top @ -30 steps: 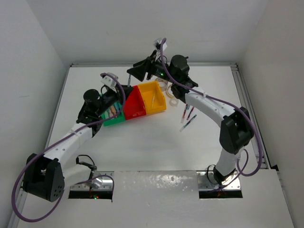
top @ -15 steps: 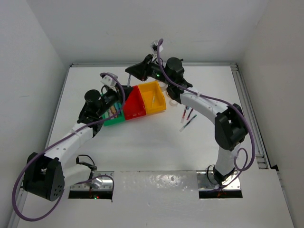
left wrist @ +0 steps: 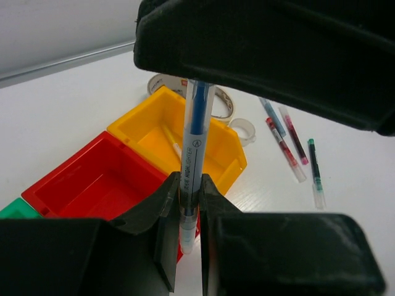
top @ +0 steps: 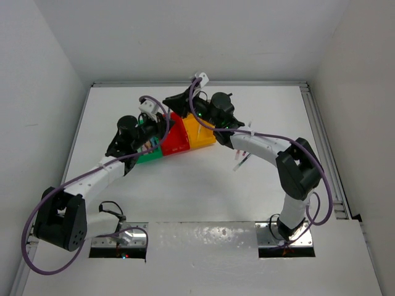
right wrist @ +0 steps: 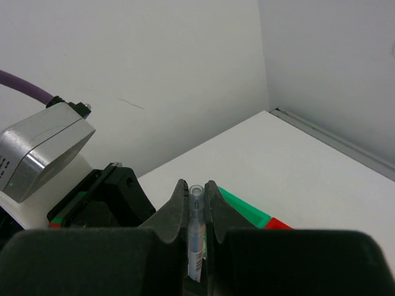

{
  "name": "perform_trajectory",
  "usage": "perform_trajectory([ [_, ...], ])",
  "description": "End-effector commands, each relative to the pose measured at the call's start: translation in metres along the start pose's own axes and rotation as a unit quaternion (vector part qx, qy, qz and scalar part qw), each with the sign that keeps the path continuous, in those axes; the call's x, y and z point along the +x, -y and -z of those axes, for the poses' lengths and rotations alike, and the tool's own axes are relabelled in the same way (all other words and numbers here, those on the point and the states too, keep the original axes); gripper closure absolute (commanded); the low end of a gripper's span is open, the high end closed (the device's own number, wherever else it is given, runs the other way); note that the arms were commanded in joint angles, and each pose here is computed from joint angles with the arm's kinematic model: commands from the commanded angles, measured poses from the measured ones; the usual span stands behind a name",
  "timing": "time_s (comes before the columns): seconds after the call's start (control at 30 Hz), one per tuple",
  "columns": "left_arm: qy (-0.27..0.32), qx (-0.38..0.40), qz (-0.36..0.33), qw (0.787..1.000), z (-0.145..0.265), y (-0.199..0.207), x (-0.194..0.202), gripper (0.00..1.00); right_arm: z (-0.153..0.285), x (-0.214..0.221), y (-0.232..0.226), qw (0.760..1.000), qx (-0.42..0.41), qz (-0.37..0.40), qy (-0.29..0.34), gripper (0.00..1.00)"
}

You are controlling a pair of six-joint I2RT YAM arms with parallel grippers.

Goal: Sort the stationery into containers
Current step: Close the pen cap on the pen.

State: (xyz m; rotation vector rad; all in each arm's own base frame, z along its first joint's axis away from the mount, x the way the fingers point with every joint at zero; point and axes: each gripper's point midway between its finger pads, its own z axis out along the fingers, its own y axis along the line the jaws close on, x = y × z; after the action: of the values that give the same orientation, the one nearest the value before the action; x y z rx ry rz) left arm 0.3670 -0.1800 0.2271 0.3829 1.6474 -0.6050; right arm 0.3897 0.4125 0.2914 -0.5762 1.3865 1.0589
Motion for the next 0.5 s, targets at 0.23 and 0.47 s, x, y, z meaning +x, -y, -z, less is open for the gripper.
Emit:
perform_trajectory([
  [0.23,0.275,0.001,-0.048,0.96,0.027,0.013,-0.182,1.0,0.057,0.187,-0.016,0.962,-0.021,-0.062,-0.266,1.0],
  [0.47,0.222,0.045,0.0,0.974,0.023,0.028,-0.147,1.0,0.037,0.149,-0.014,0.972,-0.021,-0.094,-0.212,0.81],
])
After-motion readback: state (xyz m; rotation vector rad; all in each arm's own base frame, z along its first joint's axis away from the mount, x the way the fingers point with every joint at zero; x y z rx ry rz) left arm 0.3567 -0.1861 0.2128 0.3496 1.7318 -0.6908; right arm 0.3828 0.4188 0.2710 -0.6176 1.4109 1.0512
